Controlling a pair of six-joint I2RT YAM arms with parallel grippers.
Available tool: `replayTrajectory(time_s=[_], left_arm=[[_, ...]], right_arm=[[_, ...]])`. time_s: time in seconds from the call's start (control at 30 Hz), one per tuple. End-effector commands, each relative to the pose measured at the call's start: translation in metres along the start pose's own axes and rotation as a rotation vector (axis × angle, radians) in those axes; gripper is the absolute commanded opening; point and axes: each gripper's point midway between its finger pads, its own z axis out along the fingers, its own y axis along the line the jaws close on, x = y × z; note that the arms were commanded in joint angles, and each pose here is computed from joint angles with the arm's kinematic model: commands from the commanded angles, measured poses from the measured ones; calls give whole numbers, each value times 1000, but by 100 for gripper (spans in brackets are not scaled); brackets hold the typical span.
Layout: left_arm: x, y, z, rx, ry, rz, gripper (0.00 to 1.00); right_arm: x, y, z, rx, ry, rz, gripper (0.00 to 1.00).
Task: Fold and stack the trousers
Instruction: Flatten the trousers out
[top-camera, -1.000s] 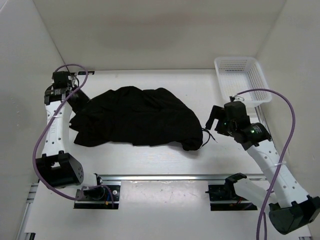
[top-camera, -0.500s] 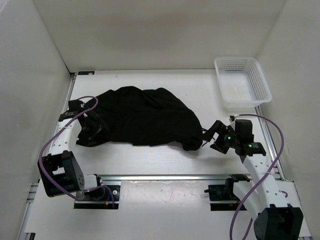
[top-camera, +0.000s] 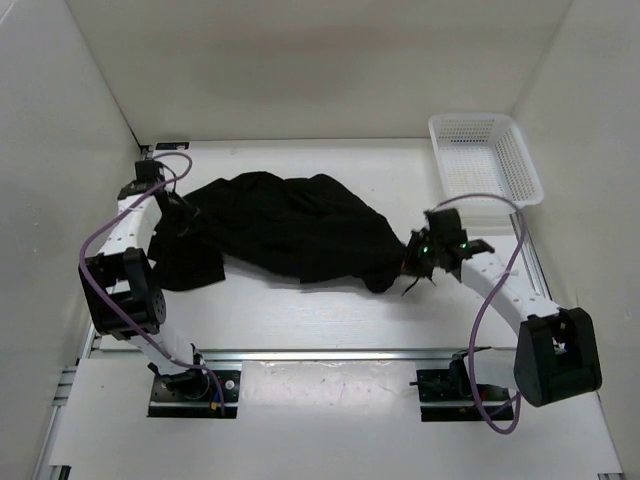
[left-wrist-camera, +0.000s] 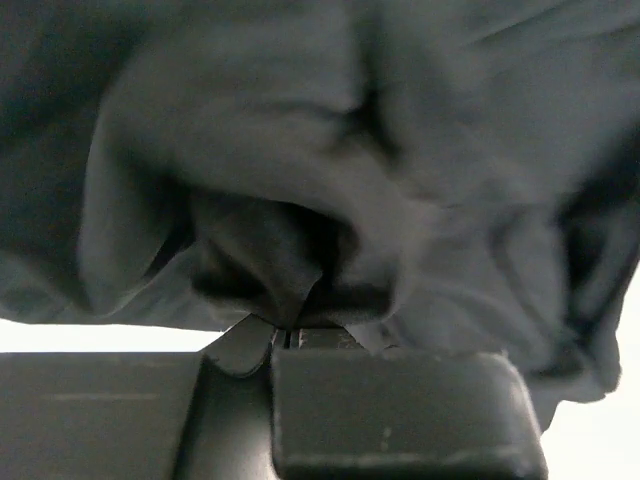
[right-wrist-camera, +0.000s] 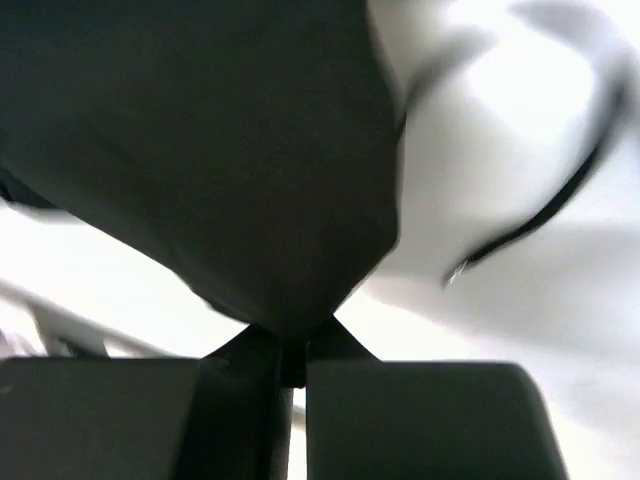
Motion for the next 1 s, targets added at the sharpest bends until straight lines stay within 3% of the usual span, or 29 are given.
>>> replayTrajectory(time_s=[0.0, 0.03, 0.1, 0.13, 0.17, 0.3, 0.43, 0.47, 0.63, 0.67, 0.7, 0.73, 0.8, 0.83, 0.87, 0.97], left_arm=[[-43, -46, -41, 120, -132, 70, 10], [-67, -70, -66, 166, -197, 97, 10], [-87, -87, -76, 175, -210, 100, 10], [-91, -90, -86, 173, -197, 92, 10], [-113, -114, -120, 230, -280, 123, 10], [-136, -138, -184, 293, -399, 148, 10], [-127, -127, -245, 309, -544, 153, 10], [-121, -121, -247, 299, -545, 150, 10], [-71, -70, -205, 198, -436, 122, 10], [-57, -51, -179, 142, -376, 97, 19], [-48, -40, -169, 108, -343, 89, 23], [-41, -31, -160, 83, -324, 84, 24], [-27, -11, -144, 35, -282, 55, 41], [-27, -8, -145, 26, -290, 53, 50], [-29, -6, -145, 23, -293, 45, 72], [-40, -11, -153, 48, -311, 33, 74]], right_arm=[[-106, 9, -44, 92, -311, -65, 0], [-150, 29, -75, 64, -420, -78, 0], [-183, 33, -93, 102, -462, -100, 0], [-215, 52, -124, 94, -558, -120, 0], [-226, 56, -131, 110, -576, -128, 0], [-242, 66, -181, 160, -699, -119, 0], [-211, 53, -223, 198, -800, -95, 0], [-197, 36, -215, 244, -780, -80, 0], [-123, -9, -210, 316, -705, -18, 0], [-106, -25, -194, 345, -649, 4, 0], [-93, -29, -190, 336, -629, 12, 6], [-79, -39, -182, 358, -586, 31, 34], [-58, -59, -173, 410, -546, 57, 61], [-60, -53, -176, 395, -554, 44, 91], [-63, -48, -182, 379, -578, 50, 99], [-75, -36, -195, 369, -594, 48, 99]])
